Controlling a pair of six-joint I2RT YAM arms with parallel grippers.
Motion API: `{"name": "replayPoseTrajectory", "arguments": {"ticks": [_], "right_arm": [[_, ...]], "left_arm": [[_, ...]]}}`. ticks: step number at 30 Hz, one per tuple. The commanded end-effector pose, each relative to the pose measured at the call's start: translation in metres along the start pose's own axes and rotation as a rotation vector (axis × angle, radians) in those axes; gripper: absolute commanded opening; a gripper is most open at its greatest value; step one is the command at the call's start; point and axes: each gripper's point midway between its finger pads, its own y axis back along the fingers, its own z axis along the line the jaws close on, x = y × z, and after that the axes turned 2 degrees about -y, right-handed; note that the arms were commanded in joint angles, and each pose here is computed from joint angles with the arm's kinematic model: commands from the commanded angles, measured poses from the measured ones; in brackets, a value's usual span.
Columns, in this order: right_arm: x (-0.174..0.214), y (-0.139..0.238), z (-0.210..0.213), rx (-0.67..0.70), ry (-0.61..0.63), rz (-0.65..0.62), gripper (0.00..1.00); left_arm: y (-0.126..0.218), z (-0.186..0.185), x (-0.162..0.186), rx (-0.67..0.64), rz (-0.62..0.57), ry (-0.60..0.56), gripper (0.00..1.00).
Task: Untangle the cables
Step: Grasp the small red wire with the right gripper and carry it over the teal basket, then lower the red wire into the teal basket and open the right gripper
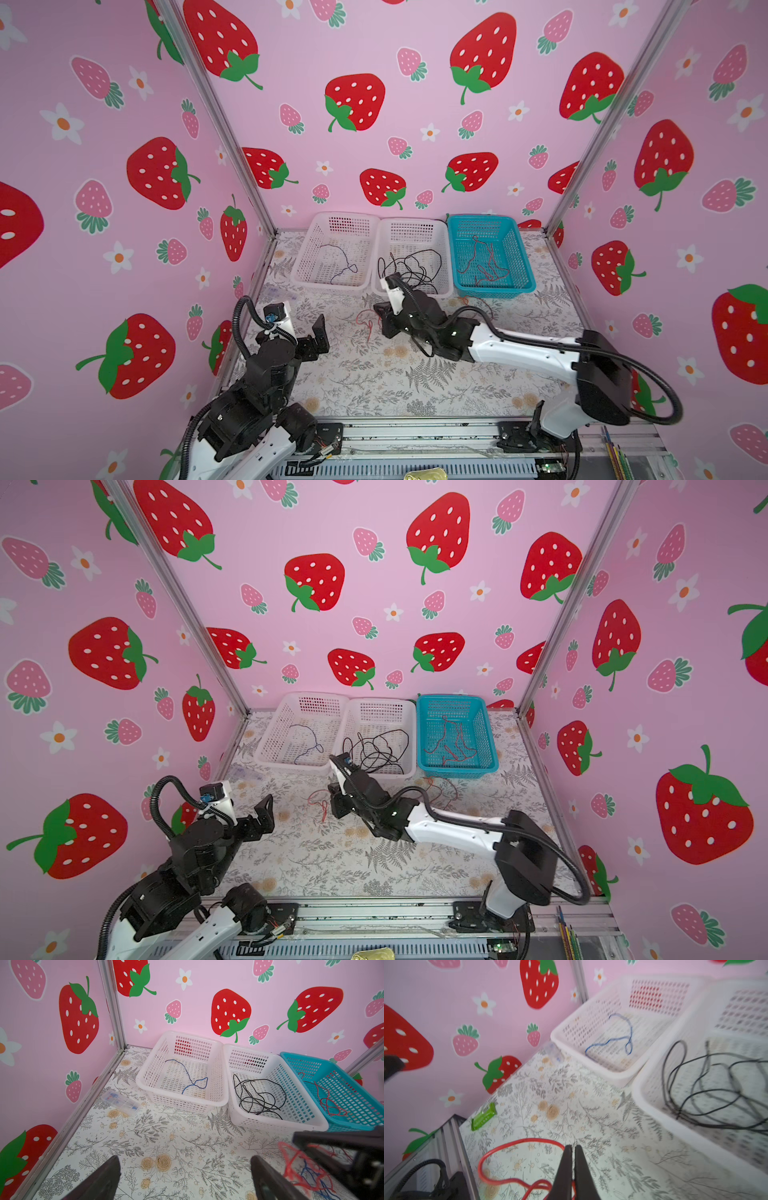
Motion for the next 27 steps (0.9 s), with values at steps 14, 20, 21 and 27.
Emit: {"name": "replayPoseTrajectory", "arguments": {"ticks": [14,20,21,27], "right_arm": [[-0.062,0.100,-0.244,0.597,-0.077,-0.103,0.00],[-0.058,0.110,-0.305,0.773,-0.112,-0.081,0.00],[-0.057,0.110,-0.316,0.805,-0.111,-0.074,0.00],[-0.039,0.110,-0.373,0.918,-0.201,-0.029,0.00]], "left_arm": [[-0.013,-0.013,0.008,0.028,0.060,-0.024,0.99],[-0.015,-0.018,0.010,0.044,0.075,-0.031,0.99],[-0.016,-0.019,0.011,0.049,0.078,-0.032,0.99],[-0.018,-0.023,0.014,0.061,0.100,-0.041,0.99]]}}
